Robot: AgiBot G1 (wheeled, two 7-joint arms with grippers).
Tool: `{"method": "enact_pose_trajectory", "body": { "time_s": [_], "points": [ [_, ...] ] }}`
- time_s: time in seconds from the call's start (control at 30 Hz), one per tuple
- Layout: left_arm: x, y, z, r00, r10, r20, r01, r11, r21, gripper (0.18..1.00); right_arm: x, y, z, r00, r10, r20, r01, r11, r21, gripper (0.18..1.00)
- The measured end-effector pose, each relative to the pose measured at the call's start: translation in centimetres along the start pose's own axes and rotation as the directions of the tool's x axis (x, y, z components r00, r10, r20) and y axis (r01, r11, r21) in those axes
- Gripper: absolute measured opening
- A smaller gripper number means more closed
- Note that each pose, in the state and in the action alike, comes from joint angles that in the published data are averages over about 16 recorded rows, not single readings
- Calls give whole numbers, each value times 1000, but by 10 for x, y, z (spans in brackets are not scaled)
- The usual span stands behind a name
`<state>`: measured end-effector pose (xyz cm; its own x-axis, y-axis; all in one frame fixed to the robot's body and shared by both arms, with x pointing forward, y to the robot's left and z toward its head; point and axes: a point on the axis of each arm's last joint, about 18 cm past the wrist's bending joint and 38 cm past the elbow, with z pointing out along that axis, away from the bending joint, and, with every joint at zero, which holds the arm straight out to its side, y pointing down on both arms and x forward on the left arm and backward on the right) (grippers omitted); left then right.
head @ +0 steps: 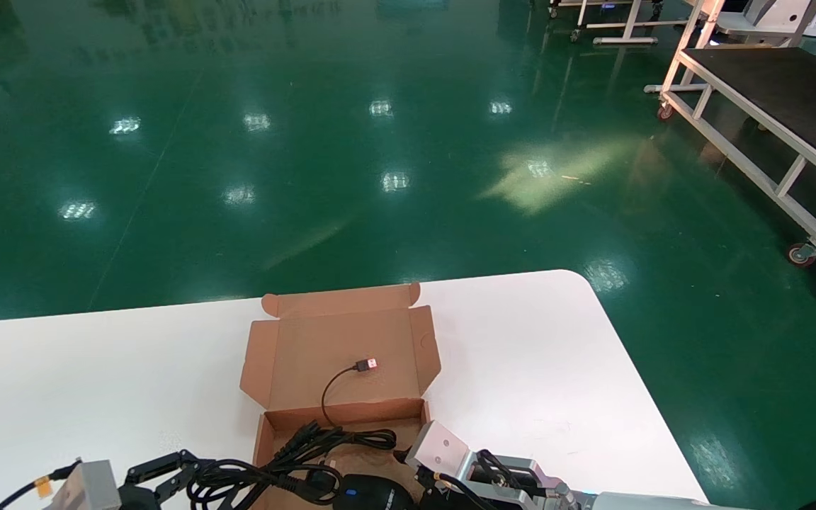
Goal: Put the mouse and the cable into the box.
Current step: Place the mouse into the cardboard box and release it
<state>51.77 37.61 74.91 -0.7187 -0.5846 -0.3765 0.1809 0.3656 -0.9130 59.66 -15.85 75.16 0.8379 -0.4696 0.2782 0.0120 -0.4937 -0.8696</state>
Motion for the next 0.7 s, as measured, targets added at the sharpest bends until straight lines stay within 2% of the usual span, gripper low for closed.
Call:
{"method": "enact_pose_trajectory", "body": {
  "time_s": [0.1,0.3,0.63,0.7],
  "points": [
    [-1,4,6,1000,-26,4,26,1000,-11,182,2,0,-1,1000,2,-5,-2,1000,0,666],
    [-2,12,21,997,-74,6,74,997,-31,182,11,-1,-6,999,11,-30,-11,1000,2,772],
    [-1,14,46,993,-119,-18,118,992,-47,182,43,-7,-23,991,53,-125,-50,998,26,931],
    [-1,13,50,992,-123,-24,122,991,-48,182,51,-9,-26,987,64,-146,-59,998,35,942]
  ]
}}
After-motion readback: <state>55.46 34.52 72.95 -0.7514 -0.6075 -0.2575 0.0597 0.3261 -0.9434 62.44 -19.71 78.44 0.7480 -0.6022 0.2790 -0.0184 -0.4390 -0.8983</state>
